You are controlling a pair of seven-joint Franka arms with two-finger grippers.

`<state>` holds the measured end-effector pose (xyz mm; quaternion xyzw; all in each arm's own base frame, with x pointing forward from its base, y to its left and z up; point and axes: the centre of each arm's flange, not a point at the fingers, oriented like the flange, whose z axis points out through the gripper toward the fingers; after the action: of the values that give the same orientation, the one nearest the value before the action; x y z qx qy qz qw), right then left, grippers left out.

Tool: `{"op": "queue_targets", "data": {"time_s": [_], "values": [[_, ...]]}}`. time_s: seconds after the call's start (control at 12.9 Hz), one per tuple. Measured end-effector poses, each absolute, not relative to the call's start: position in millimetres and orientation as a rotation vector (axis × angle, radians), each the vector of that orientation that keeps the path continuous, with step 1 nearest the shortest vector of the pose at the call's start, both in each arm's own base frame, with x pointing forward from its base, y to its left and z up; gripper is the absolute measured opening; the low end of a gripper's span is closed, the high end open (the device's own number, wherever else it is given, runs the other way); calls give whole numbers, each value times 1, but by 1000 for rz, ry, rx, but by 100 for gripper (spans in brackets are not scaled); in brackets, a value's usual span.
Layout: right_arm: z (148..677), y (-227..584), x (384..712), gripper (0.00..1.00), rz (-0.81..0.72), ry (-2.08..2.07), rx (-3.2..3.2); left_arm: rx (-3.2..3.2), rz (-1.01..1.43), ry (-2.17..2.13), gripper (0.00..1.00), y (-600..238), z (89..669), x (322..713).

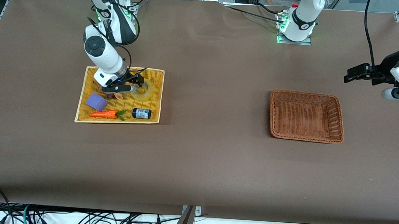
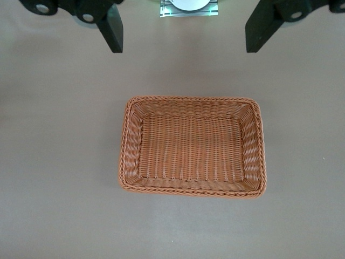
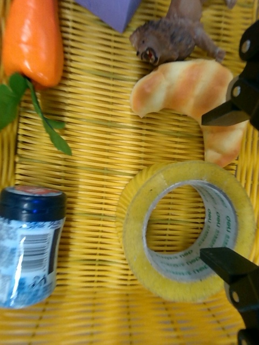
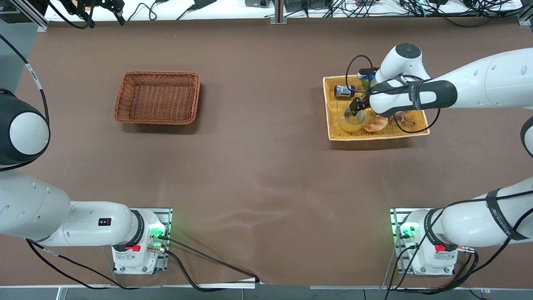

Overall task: Transfer tape with both arms
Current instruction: 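Reach the right gripper down to the tape roll in the yellow tray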

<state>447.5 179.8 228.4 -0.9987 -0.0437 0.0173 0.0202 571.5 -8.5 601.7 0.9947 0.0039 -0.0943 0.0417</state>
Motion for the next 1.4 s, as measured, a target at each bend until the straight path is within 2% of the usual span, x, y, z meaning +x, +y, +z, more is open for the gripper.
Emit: {"op": "queue_targets", "data": {"time_s": [0.08, 0.16, 0.23, 0.39, 0.62, 0.93, 1.4], "values": [[221, 179, 445, 95, 49, -133, -3093, 3045, -289, 12, 100, -8, 602, 572], [212, 179, 443, 94, 43, -131, -3087, 3045, -289, 12, 100, -8, 602, 572], [204, 179, 442, 84, 36, -128, -3080, 3045, -289, 12, 100, -8, 602, 572], [190, 179, 441, 56, 38, -122, -3071, 3044, -289, 12, 100, -8, 601, 572], [192, 177, 444, 24, 25, -114, -3070, 3044, -289, 12, 100, -8, 601, 572], [221, 181, 458, 22, 47, -121, -3087, 3045, -285, 12, 100, -8, 602, 572], [363, 213, 513, 22, 62, -173, -3116, 3046, -271, 13, 100, -8, 601, 574]]}}
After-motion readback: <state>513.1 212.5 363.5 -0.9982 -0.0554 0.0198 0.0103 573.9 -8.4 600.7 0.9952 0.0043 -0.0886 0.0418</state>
